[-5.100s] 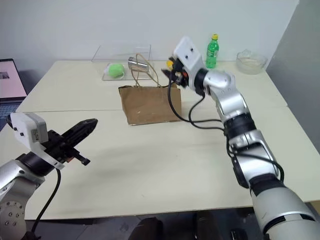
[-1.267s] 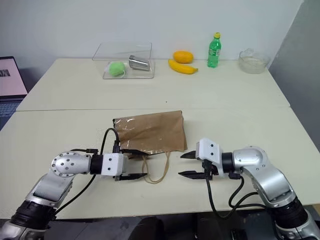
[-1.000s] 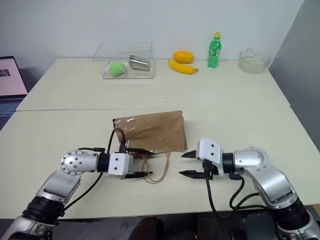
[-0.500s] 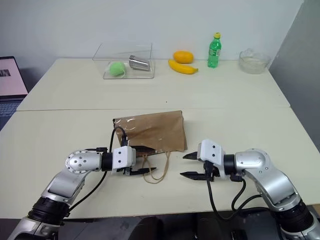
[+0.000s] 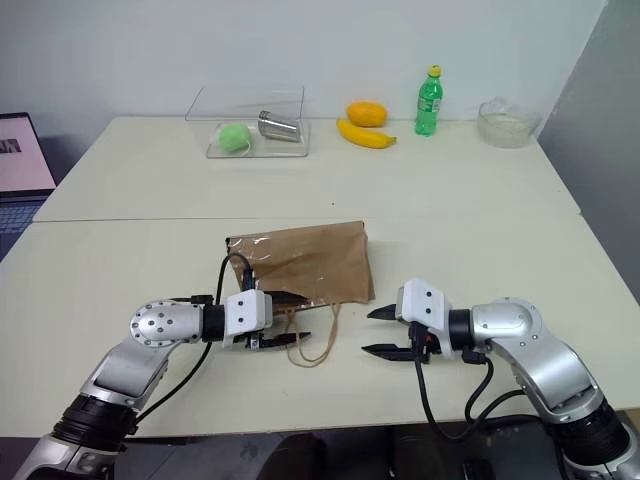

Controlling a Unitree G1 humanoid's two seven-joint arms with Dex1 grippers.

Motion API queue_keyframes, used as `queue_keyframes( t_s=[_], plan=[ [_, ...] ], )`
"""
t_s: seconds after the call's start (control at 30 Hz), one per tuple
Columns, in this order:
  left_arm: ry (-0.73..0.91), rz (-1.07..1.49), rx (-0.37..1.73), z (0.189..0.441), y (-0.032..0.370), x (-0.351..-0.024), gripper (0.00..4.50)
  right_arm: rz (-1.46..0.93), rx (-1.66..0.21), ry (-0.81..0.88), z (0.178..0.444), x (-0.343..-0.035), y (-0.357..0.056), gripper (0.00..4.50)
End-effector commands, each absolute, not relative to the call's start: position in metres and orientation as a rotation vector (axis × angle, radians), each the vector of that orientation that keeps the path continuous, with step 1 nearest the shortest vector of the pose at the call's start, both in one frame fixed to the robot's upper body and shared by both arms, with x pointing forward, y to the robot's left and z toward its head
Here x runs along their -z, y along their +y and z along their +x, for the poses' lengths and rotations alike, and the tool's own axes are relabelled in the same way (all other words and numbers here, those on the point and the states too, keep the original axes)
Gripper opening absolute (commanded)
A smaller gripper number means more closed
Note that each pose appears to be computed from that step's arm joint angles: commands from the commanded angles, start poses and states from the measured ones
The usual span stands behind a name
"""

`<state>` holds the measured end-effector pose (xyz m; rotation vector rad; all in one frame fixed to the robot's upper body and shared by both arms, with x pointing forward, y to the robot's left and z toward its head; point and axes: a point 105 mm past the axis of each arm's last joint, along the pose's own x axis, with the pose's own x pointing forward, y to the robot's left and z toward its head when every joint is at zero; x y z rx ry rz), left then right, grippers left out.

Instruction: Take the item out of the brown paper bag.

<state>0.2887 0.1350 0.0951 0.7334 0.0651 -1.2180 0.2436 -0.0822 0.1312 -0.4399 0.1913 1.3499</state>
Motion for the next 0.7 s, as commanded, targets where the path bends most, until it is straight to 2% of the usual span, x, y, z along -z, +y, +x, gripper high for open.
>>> queue_keyframes(
  t_s=[0.03, 0.53, 0.7],
  plan=[
    [0.027, 0.743, 1.239, 0.284, 0.132, -0.105, 2.31, -0.451, -1.367, 0.149, 0.239, -0.14, -0.079, 2.64],
    [0.022, 0.64, 1.232, 0.279, 0.135, -0.123, 0.14, -0.563, -1.465, 0.154, 0.236, -0.125, -0.073, 2.64],
    [0.014, 0.579, 1.156, 0.288, 0.14, -0.134, 0.06, -0.641, -1.568, 0.103, 0.237, -0.116, -0.054, 2.64]
  ],
)
